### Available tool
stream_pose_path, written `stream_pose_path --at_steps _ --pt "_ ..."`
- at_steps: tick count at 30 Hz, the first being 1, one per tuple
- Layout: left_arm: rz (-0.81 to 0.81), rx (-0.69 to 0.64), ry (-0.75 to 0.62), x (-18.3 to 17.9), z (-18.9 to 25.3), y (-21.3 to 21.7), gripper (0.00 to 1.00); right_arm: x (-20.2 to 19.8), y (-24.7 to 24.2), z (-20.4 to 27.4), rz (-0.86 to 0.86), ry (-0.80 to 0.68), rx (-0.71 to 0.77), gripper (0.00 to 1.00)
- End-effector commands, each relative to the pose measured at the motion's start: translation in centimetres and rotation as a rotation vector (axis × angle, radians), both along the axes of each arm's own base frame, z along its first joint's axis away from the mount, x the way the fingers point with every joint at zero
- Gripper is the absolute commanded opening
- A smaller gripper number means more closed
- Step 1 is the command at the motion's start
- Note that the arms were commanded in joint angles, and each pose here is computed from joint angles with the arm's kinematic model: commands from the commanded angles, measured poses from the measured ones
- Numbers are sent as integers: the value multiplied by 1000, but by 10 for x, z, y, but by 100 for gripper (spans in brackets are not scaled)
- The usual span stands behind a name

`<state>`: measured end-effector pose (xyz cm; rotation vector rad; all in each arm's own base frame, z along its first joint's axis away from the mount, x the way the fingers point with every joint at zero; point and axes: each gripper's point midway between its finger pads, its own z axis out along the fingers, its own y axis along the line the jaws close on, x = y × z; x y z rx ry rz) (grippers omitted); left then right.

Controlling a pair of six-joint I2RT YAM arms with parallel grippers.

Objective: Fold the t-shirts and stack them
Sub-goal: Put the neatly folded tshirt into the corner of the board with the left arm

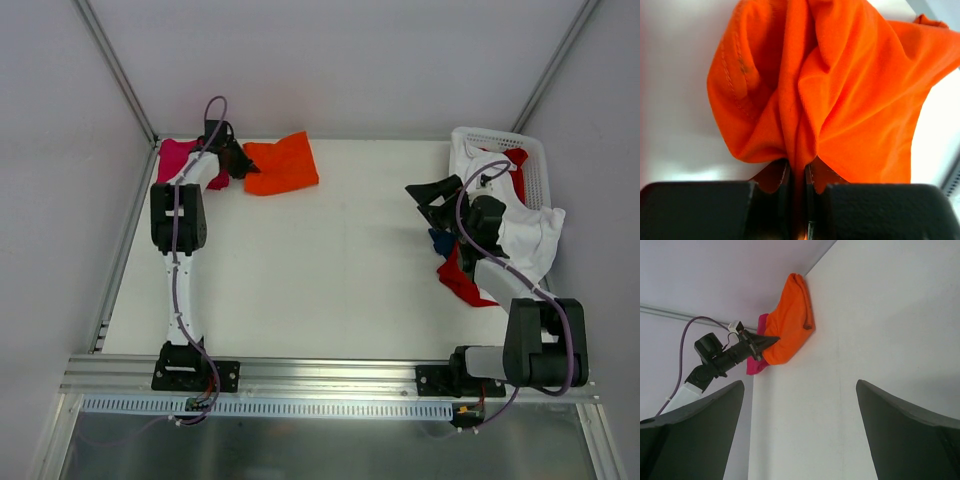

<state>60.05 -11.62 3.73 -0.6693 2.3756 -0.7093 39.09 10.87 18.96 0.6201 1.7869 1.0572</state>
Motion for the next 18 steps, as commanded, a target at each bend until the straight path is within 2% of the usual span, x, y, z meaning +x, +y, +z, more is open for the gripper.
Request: stream_pose_path --at_steps 1,8,12,18 --pt "-107 89 -67 -15 51 43 0 2 6 25 31 -98 49 99" --pt "-96 205 -91 -25 75 94 0 7 9 21 45 -99 72 100" --pt "-113 258 -155 -19 104 104 0 9 13 16 57 -85 92 99" --pt "-87 264 -238 -6 147 119 0 10 17 14 71 -83 90 99"
